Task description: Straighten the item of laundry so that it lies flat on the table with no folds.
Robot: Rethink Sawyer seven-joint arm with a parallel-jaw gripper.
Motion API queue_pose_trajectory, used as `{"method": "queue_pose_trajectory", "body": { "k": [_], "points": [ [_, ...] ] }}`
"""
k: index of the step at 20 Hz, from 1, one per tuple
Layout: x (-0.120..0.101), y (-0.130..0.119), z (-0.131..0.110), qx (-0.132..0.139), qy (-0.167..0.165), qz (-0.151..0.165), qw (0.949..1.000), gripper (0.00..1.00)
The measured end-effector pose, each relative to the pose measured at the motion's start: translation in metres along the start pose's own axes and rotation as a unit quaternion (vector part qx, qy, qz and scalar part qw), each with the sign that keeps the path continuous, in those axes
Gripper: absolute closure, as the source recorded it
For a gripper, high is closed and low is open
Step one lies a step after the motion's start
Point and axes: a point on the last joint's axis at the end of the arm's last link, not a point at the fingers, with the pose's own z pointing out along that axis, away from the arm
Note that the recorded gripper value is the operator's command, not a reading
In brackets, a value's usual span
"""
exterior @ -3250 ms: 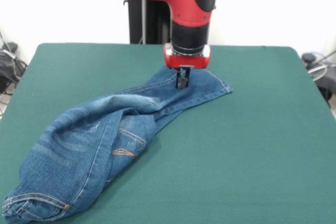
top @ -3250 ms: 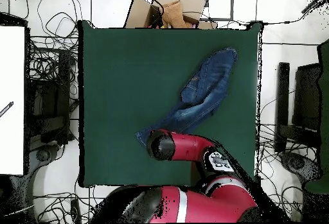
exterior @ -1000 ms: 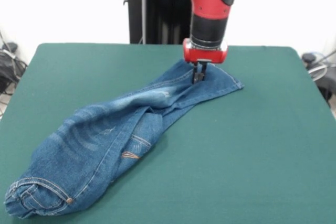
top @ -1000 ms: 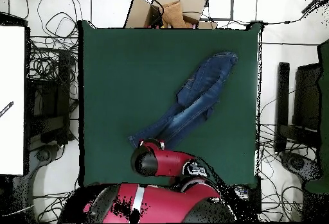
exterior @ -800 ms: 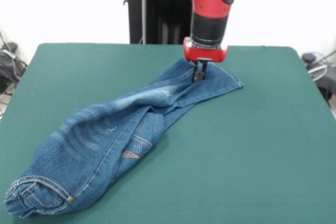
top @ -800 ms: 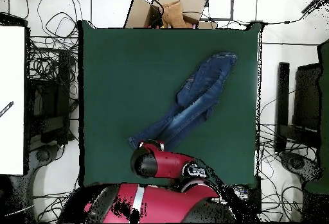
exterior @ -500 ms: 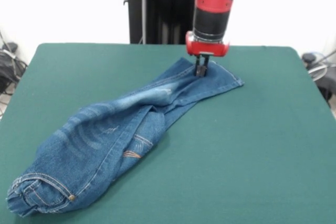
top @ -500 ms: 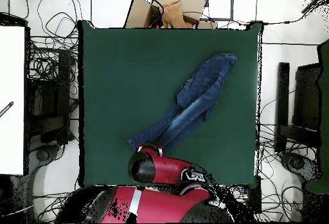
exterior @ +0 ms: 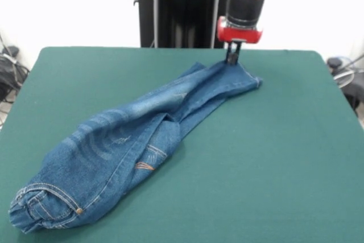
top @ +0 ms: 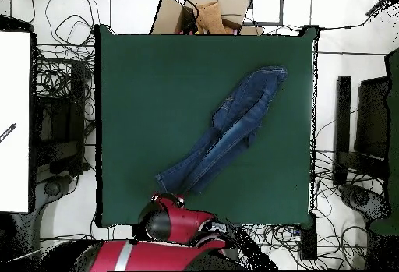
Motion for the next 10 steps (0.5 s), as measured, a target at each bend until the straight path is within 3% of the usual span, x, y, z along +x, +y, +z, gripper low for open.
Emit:
{"method": "queue_pose_trajectory", "body": {
  "k": [5, 10],
  "points": [
    [0.038, 0.011, -0.005, -0.004, 0.029, 0.017, 0.9994, 1.00],
    [0.057, 0.012, -0.010, -0.010, 0.051, 0.031, 0.9982, 1.00]
  ]
}}
